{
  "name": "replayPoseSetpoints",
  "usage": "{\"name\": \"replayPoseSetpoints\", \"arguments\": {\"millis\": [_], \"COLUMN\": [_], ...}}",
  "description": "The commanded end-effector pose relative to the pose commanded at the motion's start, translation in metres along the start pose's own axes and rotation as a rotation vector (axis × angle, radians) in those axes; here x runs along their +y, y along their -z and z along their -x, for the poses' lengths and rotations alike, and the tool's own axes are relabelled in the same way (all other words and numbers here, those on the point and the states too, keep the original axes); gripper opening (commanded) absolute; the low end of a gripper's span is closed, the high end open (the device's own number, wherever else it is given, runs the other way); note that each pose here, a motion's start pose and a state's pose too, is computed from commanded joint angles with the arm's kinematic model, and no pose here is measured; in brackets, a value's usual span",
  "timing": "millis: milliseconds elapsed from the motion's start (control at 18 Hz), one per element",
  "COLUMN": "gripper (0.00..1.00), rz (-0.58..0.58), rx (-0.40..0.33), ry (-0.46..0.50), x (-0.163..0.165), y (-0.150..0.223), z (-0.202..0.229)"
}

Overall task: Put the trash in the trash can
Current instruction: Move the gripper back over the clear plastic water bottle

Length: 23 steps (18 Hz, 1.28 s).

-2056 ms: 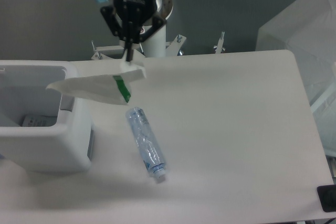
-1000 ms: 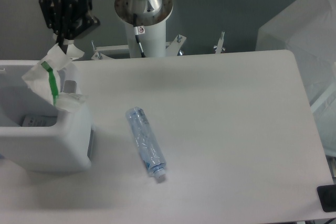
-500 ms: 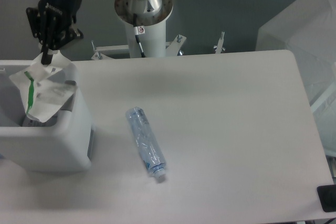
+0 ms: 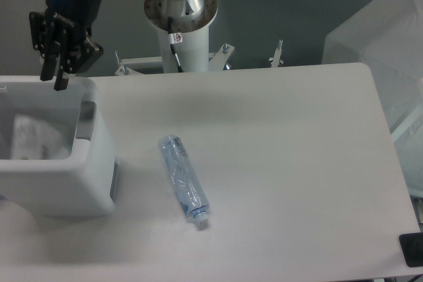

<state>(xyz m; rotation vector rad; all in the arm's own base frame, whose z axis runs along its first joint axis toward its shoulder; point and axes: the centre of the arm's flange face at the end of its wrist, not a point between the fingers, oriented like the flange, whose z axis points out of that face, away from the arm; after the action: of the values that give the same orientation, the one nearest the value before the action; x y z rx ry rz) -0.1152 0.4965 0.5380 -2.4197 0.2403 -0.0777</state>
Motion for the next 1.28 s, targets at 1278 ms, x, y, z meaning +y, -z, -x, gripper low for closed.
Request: {"name": "replayPoseSetpoints", "arguments": {"millis": [1278], "gripper": [1.0], "rz": [0.199], "rx": [-0.15], "ry": [0.494], "x": [0.126], "y": [-0.021], "z": [0.237]}}
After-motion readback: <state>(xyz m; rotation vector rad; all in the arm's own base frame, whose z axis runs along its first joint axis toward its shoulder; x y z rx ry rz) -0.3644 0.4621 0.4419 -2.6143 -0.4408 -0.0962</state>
